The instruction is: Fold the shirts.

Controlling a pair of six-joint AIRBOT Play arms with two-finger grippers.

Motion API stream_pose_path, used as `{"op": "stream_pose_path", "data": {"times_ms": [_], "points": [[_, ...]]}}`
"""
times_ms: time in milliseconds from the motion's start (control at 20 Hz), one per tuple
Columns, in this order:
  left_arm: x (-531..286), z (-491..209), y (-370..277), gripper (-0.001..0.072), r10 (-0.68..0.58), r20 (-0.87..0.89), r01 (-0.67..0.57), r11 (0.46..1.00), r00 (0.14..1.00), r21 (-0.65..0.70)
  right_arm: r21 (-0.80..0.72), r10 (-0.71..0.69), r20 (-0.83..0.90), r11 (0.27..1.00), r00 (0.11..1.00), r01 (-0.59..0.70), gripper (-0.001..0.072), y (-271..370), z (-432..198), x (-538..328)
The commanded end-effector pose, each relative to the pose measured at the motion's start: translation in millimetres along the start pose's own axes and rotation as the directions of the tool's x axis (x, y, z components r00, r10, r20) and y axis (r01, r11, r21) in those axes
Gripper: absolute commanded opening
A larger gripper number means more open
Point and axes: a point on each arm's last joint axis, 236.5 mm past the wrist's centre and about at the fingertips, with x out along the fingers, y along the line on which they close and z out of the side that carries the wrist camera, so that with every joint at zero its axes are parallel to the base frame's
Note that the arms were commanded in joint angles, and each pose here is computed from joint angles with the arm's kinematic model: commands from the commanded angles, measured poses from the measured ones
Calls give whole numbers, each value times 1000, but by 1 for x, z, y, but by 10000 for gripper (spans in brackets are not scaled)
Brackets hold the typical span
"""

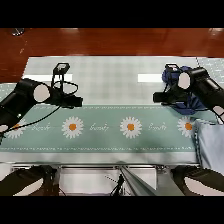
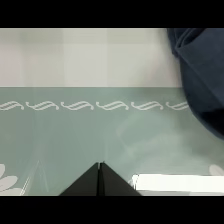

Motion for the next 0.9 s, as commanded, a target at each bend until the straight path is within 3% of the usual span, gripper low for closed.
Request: {"op": "stream_pose_path", "data": {"times_ms": [0,200,400,450,500,550,700,850], "points": [[0,0,0,22,0,-1,0,1000,1000,0,0,0,-1,1000,1000,0,24,0,0,0],[0,0,0,22,0,-1,0,1000,1000,0,0,7,23,1000,1000,-7,24,2,5,0],[-1,24,-1,41,-7,102,6,1000,995,7,-38,-7,219,999,976,16,27,-1,52,-5],[-3,38,2,221,8,161,-12,1000,987,25,-65,-56,285,995,957,77,121,-13,68,-10],[-5,52,7,559,27,220,-39,998,975,49,-72,-116,361,986,925,152,508,-27,85,-17],[-9,64,13,704,50,270,-72,995,962,72,-65,-159,426,977,891,205,616,-40,102,-26],[-19,86,32,703,84,345,-108,993,935,52,53,-237,504,968,830,244,615,-95,136,-44],[-22,90,52,703,113,353,-124,992,929,8,264,-329,434,937,838,231,615,-176,137,-26]]}}
